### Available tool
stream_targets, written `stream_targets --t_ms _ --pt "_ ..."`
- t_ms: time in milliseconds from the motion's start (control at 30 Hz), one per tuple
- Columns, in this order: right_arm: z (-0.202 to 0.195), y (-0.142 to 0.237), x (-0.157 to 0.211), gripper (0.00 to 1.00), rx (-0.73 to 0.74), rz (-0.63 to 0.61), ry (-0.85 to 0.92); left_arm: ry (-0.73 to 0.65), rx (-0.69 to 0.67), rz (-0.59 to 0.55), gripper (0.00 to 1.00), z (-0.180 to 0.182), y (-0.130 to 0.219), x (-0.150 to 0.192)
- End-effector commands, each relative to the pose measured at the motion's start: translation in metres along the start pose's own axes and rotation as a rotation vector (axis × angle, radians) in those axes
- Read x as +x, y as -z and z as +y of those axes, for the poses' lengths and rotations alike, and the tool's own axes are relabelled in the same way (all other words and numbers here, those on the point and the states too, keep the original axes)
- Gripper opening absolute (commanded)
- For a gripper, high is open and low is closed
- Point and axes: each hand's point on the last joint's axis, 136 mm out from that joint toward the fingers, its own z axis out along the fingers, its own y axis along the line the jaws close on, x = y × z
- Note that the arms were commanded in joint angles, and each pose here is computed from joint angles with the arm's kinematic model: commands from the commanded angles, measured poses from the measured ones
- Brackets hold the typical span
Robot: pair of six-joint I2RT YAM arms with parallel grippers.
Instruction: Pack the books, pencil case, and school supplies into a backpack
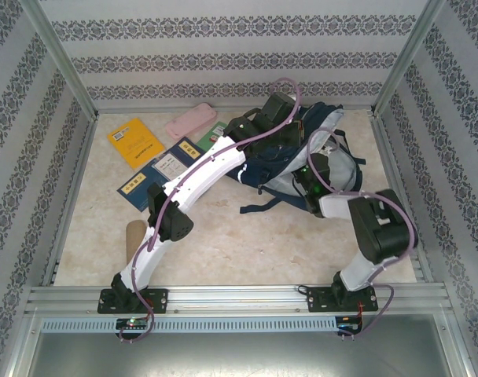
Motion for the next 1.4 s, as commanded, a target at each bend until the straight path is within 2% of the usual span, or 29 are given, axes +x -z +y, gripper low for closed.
stream_targets --t_ms 0,200,300,333,400,500,633,667,767,800,833,867,900,1033,1133,1200,1233,1267,1333,1367 --pt "0.049 -0.017 -0.014 0.00 -0.194 -0.087 -0.085 0.040 0.171 -0.193 0.00 -0.042 0.038 -0.060" --pt "0.032 -0.054 0.011 0.00 -0.147 -0.024 -0.098 0.033 0.163 -0.178 0.00 -0.041 0.037 -0.057" --pt "0.018 -0.065 0.021 0.06 -0.091 0.023 -0.094 0.029 0.164 -0.175 0.00 -0.041 0.036 -0.056" --pt "0.011 -0.067 0.024 0.10 -0.069 0.041 -0.101 0.029 0.162 -0.173 0.00 -0.040 0.035 -0.055" --pt "0.000 -0.069 0.030 0.30 -0.035 0.079 -0.115 0.024 0.157 -0.170 0.00 -0.039 0.035 -0.055" --pt "-0.010 -0.064 0.029 0.50 -0.008 0.095 -0.121 0.014 0.133 -0.168 0.00 -0.033 0.034 -0.054" --pt "-0.013 -0.051 0.020 0.62 0.032 0.088 -0.078 0.011 0.109 -0.158 0.00 -0.026 0.031 -0.052" --pt "-0.013 -0.048 0.016 0.68 0.043 0.083 -0.066 0.009 0.102 -0.154 0.00 -0.023 0.030 -0.051" --pt "-0.015 -0.037 0.008 0.74 0.082 0.084 -0.046 0.005 0.083 -0.146 0.00 -0.019 0.025 -0.048" --pt "-0.016 -0.034 0.004 0.84 0.094 0.086 -0.046 0.003 0.079 -0.143 0.00 -0.018 0.024 -0.047" --pt "-0.019 -0.029 0.003 0.86 0.111 0.091 -0.044 0.003 0.070 -0.141 0.00 -0.015 0.023 -0.046" --pt "-0.022 -0.025 0.000 0.98 0.121 0.090 -0.041 0.001 0.066 -0.138 0.00 -0.014 0.022 -0.045" --pt "-0.023 -0.022 -0.001 0.98 0.125 0.093 -0.036 0.001 0.066 -0.136 0.00 -0.014 0.021 -0.044" --pt "-0.035 -0.011 -0.005 0.89 0.155 0.104 -0.020 0.009 0.075 -0.125 0.00 -0.014 0.017 -0.042" --pt "-0.045 -0.010 -0.003 0.75 0.166 0.141 -0.031 0.015 0.089 -0.120 0.00 -0.016 0.016 -0.041" --pt "-0.051 -0.012 0.001 0.54 0.168 0.173 -0.039 0.015 0.096 -0.120 0.00 -0.018 0.018 -0.042" --pt "-0.053 -0.014 0.003 0.38 0.160 0.189 -0.044 0.015 0.097 -0.117 0.00 -0.018 0.017 -0.041" --pt "-0.056 -0.017 0.005 0.26 0.160 0.207 -0.054 0.014 0.099 -0.115 0.00 -0.018 0.017 -0.041" --pt "-0.061 -0.021 0.010 0.10 0.160 0.225 -0.079 0.013 0.105 -0.114 0.00 -0.020 0.019 -0.041" --pt "-0.063 -0.023 0.012 0.06 0.156 0.226 -0.089 0.012 0.107 -0.111 0.00 -0.020 0.018 -0.040"
